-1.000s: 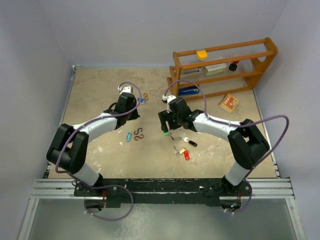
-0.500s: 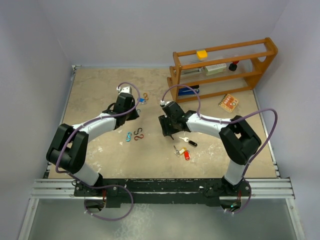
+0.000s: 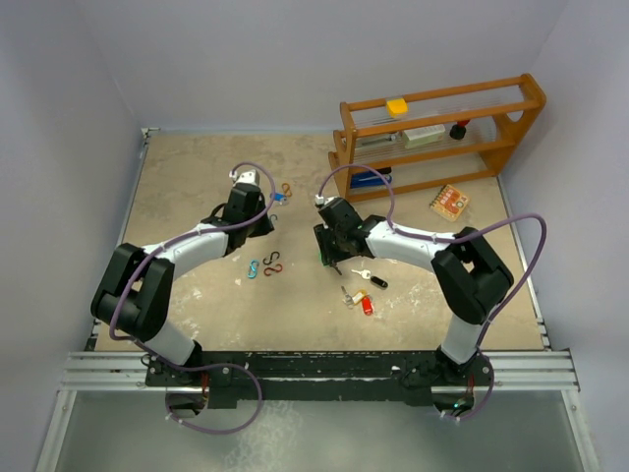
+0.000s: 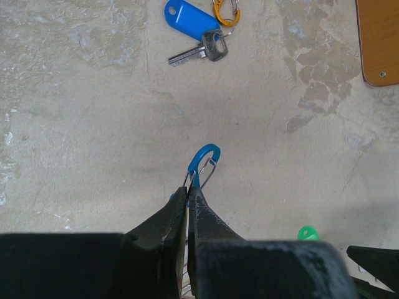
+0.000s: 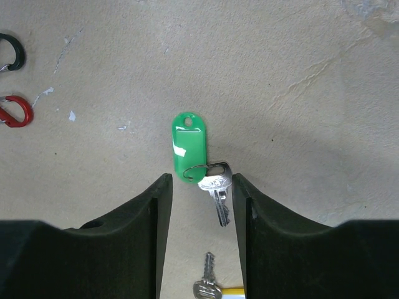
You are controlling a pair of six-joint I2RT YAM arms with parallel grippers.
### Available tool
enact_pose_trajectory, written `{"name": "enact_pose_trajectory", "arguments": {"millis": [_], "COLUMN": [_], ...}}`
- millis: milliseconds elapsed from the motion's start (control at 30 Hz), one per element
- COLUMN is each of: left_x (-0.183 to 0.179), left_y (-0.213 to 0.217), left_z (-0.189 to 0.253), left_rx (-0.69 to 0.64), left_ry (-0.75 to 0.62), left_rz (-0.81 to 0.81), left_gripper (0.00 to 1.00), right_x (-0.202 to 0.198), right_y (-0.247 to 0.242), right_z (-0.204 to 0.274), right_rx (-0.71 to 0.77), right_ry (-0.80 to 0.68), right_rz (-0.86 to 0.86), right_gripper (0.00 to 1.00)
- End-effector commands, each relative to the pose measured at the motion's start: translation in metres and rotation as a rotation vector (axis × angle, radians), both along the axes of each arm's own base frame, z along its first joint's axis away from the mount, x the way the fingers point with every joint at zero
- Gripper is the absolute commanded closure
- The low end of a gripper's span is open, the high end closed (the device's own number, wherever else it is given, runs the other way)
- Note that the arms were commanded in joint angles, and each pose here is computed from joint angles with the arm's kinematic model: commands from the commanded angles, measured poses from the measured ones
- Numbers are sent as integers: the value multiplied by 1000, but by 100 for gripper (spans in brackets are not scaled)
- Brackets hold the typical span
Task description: Put the keys on the keyring
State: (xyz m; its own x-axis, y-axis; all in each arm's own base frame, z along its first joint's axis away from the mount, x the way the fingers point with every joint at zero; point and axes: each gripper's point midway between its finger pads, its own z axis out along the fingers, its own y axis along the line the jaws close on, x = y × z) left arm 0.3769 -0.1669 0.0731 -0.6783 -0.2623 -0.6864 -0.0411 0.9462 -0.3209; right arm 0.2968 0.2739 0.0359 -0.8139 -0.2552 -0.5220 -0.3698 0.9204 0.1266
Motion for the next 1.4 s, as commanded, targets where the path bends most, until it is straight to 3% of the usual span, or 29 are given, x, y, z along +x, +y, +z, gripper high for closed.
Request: {"name": "enact_pose_trajectory", "arguments": {"millis": [0, 100, 200, 300, 367, 467, 733, 1067, 1367], "left_x": [9, 8, 7, 6, 6, 6, 0, -12, -19], "left_y": [-1, -2, -4, -5, -5, -8, -36, -68, -79], "left_z": [15, 8, -4, -9, -8, -2, 27, 43, 52], "left_rx": [-44, -39, -42, -49, -52, -71, -227, -373, -423], "left_ry": [-54, -34, -3, 8, 5, -14, -104, -137, -153], "left_rz": [9, 3, -7, -7, -9, -19, -146, -310, -389], "left_gripper": [100, 100, 89, 72, 69, 70, 79, 100, 100], "right_x": [9, 10, 12, 13, 16, 16, 17, 30, 43], "right_y": [7, 6, 6, 5, 5, 10, 38, 43, 46], "right_z": [17, 22, 27, 33, 39, 48, 102, 108, 105], "right_rx": [25, 39, 45, 57, 71, 109, 381, 505, 564], "right_ry": [-41, -61, -80, -103, -130, -151, -296, -272, -257], "right_rz": [-12, -13, -14, -17, -16, 0, 138, 172, 188], "right_gripper": [54, 53, 53, 53, 53, 53, 49, 48, 48]}}
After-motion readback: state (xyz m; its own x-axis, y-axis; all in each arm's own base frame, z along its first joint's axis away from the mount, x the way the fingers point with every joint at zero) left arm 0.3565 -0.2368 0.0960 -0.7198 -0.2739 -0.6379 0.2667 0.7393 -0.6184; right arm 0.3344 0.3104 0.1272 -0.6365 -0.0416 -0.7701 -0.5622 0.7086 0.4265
